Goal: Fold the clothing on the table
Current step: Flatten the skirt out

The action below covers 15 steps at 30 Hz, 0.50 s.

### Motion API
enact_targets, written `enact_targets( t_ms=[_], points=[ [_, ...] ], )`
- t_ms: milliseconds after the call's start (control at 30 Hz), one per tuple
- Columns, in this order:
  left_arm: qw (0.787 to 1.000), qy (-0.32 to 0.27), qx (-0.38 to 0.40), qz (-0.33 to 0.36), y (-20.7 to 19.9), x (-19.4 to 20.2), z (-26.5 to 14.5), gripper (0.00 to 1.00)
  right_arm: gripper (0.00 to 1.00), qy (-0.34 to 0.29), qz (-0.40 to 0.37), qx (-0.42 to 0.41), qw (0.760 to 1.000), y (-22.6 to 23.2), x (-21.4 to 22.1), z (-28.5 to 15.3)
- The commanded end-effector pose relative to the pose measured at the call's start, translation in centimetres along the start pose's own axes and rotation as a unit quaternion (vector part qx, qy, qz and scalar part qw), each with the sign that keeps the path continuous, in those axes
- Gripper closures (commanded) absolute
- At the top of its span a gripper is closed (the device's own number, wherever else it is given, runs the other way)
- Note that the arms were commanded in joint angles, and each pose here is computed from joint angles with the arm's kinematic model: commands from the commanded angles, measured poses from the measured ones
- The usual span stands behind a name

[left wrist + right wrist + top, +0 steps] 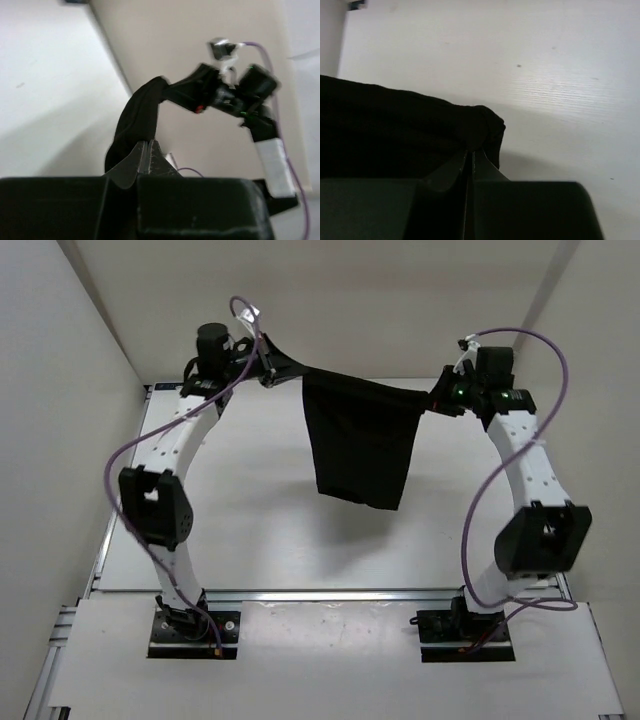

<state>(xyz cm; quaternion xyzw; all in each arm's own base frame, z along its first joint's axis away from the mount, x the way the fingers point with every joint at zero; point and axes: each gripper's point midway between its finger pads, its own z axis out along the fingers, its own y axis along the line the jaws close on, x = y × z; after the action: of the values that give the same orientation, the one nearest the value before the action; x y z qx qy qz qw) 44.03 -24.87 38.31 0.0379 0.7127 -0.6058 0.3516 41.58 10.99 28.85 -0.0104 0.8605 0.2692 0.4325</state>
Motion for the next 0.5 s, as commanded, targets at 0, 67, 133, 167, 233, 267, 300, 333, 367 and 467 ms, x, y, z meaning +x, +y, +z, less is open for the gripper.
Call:
enact_targets(
  t_ms=[0,67,133,167,233,267,300,333,367,467],
  points=[
    [0.997,0.003,-0.080,0.009,2.2,-1.1,1.5,1.00,1.00,0.010,-0.007,0.090,0.996,-2.1,-1.2,-0.6],
    [0.998,-0.013,-0.057,0.032,0.2,-2.3,2.0,1.00,1.00,-0.039,-0.050,0.111,0.992,-1.1,-3.4,-1.9],
    [0.998,-0.031,-0.022,0.044,-2.3,-3.4,1.6,1.00,1.00,-0.050,-0.054,0.098,0.992,-0.1,-4.4,-3.0],
    [0.998,-0.035,-0.010,0.049,-3.2,-3.8,1.1,1.00,0.99,-0.055,-0.055,0.099,0.992,-0.2,-4.4,-3.5],
    [0.997,-0.031,-0.003,0.064,-4.5,-3.4,0.4,1.00,1.00,-0.060,-0.065,0.085,0.993,0.9,-3.6,-4.3],
    [0.997,-0.031,-0.008,0.066,-4.7,-3.0,0.0,1.00,1.00,-0.040,-0.061,0.081,0.994,0.7,-2.0,-3.8],
    [0.998,-0.021,-0.018,0.058,-3.4,-2.0,-0.1,1.00,1.00,-0.037,-0.062,0.077,0.994,0.7,-1.4,-4.4],
    [0.998,-0.019,-0.014,0.061,-4.2,-1.3,-0.6,1.00,1.00,-0.015,-0.051,0.070,0.996,0.4,0.8,-4.1],
    [0.998,-0.009,-0.016,0.054,-3.5,0.2,-1.1,1.00,1.00,0.011,-0.040,0.062,0.997,-0.1,3.3,-3.5],
    [0.999,0.023,-0.044,0.011,-0.1,6.4,-2.5,1.00,1.00,0.094,0.008,0.033,0.995,-1.1,11.3,-3.2]
  ],
)
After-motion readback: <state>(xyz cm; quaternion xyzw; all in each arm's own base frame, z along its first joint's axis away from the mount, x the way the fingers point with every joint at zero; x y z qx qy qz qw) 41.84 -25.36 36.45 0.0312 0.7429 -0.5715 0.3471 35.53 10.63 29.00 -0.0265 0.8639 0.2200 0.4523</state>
